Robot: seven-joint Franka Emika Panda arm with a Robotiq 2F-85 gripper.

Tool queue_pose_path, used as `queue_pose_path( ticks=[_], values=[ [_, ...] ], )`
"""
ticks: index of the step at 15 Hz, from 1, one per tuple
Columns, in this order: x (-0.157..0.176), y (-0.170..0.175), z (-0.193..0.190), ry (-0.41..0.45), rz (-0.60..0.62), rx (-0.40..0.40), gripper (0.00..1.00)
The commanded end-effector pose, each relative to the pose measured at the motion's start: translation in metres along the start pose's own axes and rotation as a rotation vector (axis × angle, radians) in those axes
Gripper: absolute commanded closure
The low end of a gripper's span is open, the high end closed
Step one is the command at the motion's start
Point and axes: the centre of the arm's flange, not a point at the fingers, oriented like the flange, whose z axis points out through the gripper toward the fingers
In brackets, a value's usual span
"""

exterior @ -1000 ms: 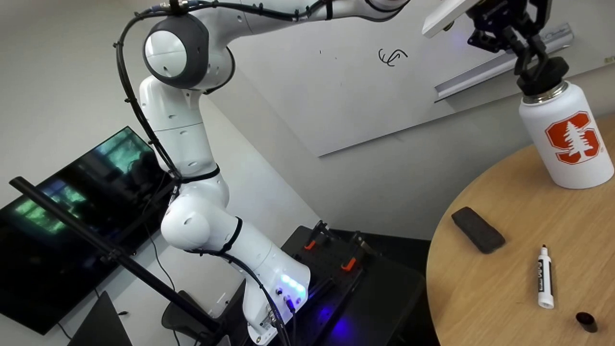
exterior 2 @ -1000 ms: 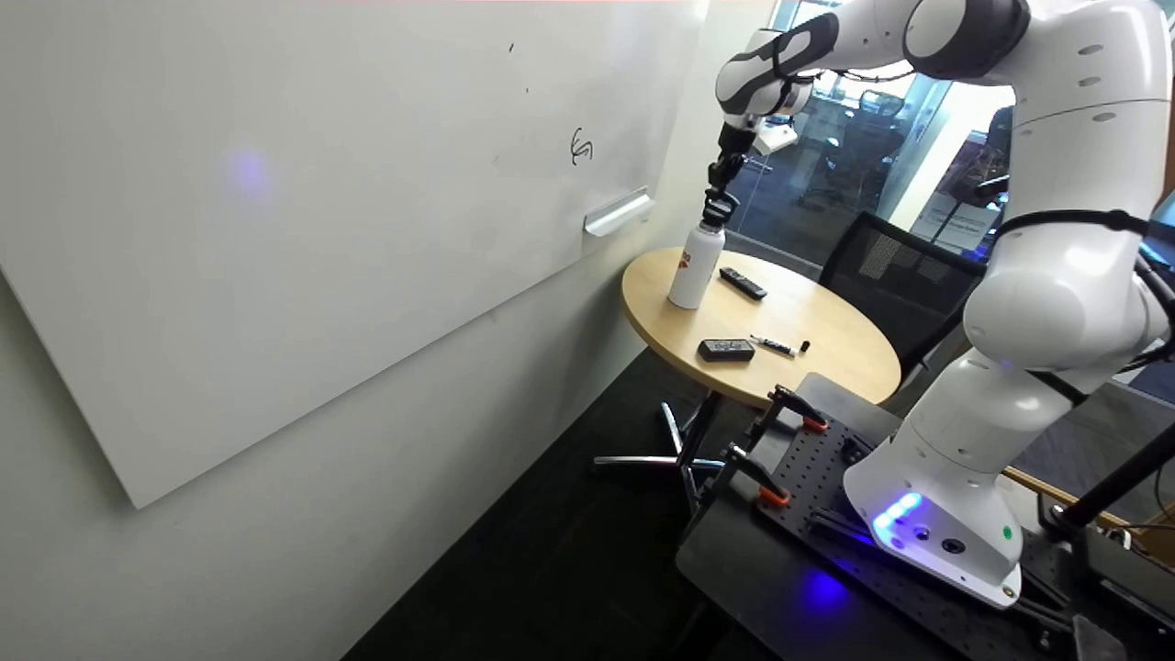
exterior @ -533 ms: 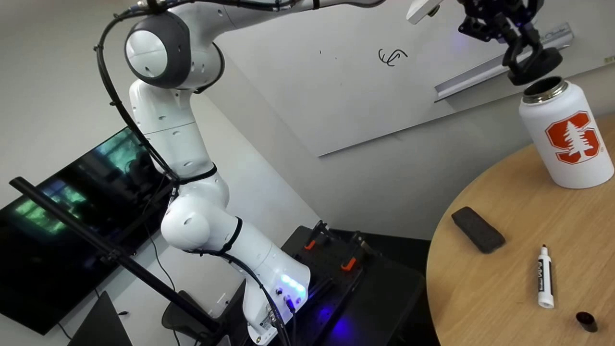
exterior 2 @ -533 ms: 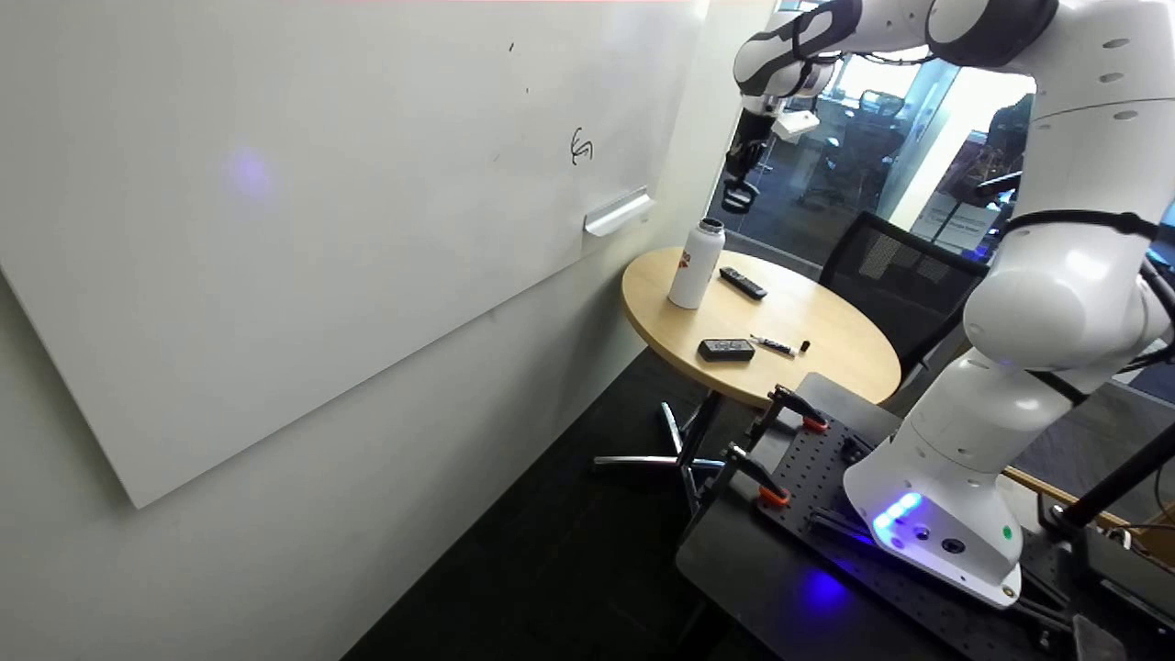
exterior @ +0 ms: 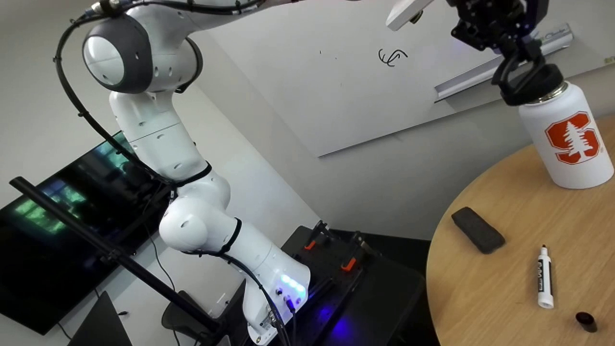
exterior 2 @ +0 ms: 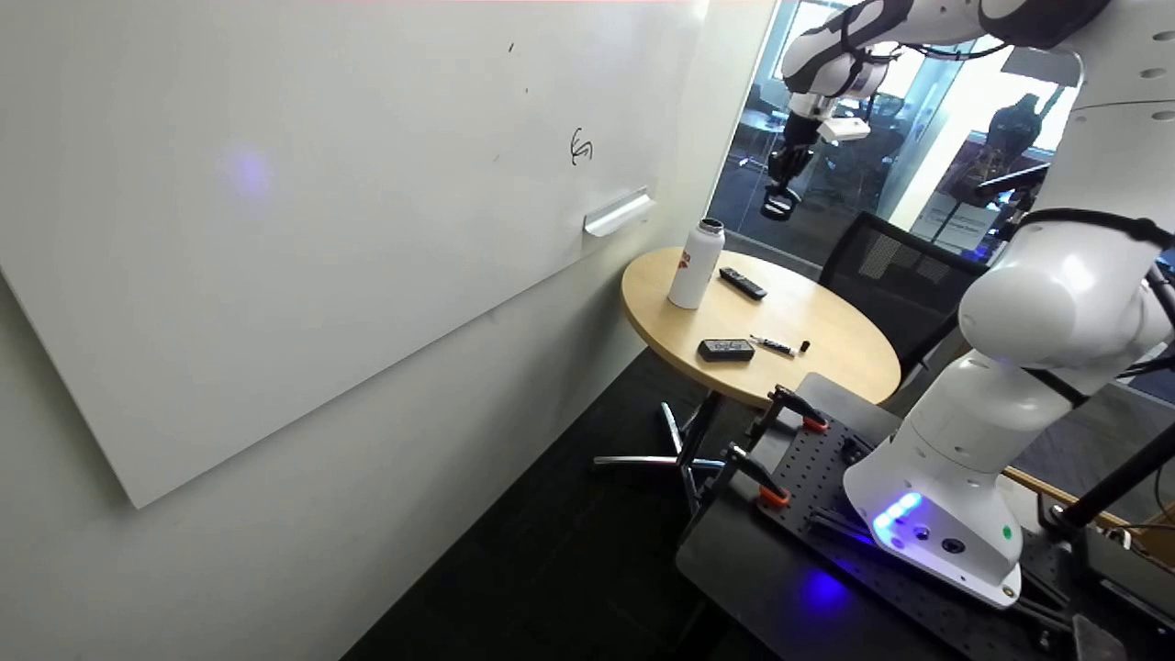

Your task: Remove the lid from the white flask

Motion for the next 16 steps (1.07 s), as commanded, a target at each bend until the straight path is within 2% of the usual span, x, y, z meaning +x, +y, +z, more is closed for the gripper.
queue_pose_path(
  ticks=[1, 2, 4, 5, 6, 11, 12, 16],
  values=[
    [-0.03, -0.016, 0.046, 0.021, -0.016, 0.038, 0.91],
    [-0.034, -0.02, 0.06, 0.012, -0.033, 0.041, 0.91],
    [-0.046, -0.021, 0.084, -0.004, -0.053, -0.003, 0.91],
    [-0.029, -0.016, 0.072, -0.018, -0.022, 0.02, 0.91],
    [-0.033, -0.018, 0.082, -0.026, -0.023, 0.021, 0.79],
    [-0.029, -0.016, 0.08, -0.021, -0.023, 0.016, 0.79],
    [-0.027, -0.013, 0.084, -0.022, -0.047, 0.01, 0.9],
    [-0.042, 0.0, 0.124, -0.033, -0.15, -0.017, 0.91]
  ],
)
